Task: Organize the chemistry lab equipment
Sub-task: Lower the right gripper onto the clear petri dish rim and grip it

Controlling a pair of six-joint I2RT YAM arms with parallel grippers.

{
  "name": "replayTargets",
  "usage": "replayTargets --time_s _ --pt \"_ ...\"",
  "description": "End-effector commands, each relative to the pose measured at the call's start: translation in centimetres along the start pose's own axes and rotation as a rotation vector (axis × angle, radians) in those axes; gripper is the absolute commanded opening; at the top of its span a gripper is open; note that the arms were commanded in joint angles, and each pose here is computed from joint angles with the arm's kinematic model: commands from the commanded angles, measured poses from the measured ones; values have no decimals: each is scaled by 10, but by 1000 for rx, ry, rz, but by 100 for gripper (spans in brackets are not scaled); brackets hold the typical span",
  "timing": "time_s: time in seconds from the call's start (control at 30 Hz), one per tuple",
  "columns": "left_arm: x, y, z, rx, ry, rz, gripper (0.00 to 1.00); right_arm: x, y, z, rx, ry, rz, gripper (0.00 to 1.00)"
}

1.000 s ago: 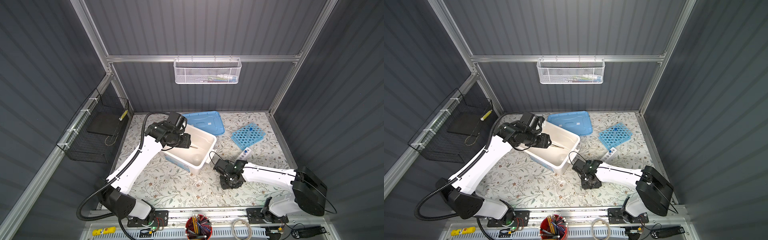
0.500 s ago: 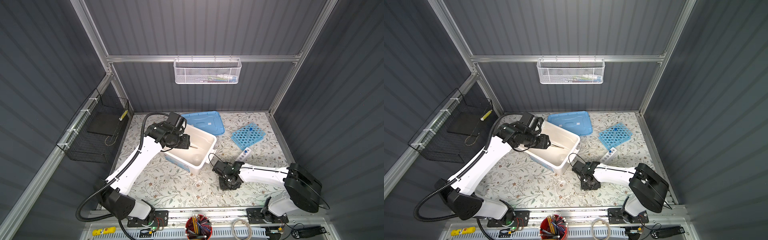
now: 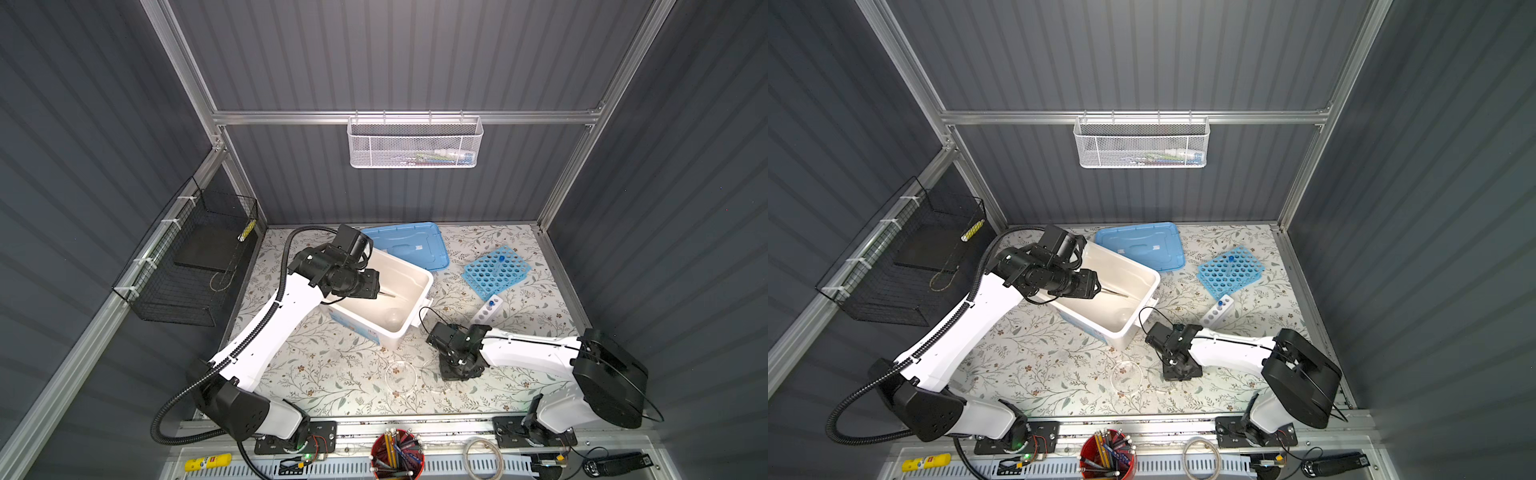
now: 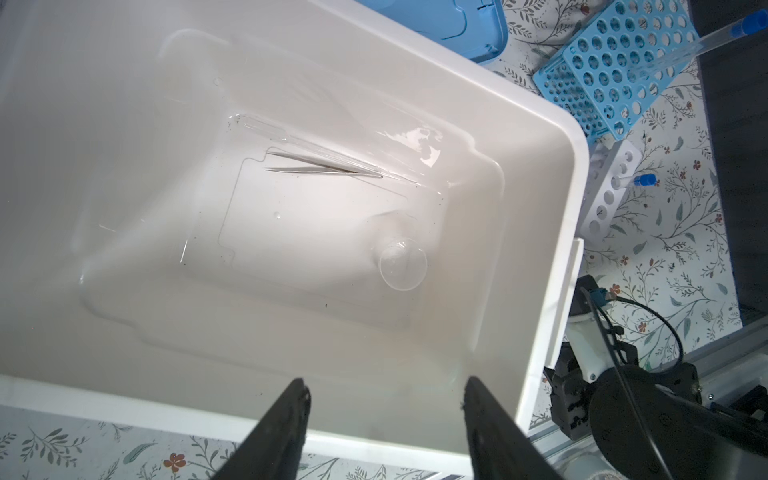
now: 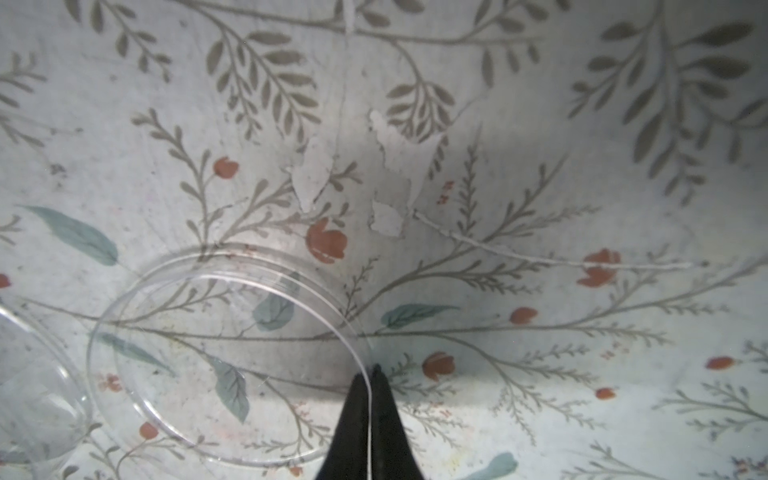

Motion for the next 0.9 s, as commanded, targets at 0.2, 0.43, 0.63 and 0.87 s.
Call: replayTargets --time_s 0.2,0.43,0.63,0.87 --pt "3 8 1 -2 5 -20 62 4 -11 -11 89 17 30 0" --pt "-1 7 1 1 5 -24 62 -8 18 -13 83 20 -21 0" --pt "-5 9 -1 9 -2 -27 61 -22 49 -19 46 -8 -74 0" --pt "-16 17 -4 20 -15 -31 61 -32 96 -26 21 -15 -133 0"
Point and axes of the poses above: each gripper's point midway between its finger pads, its own y axis back along the fingers, its own z axis along the line the jaws close on, x = y × z, the point moved 10 cm from there along y, back along the fingers, and after that the axes turned 10 degrees about -y, right-handed, at the moved point
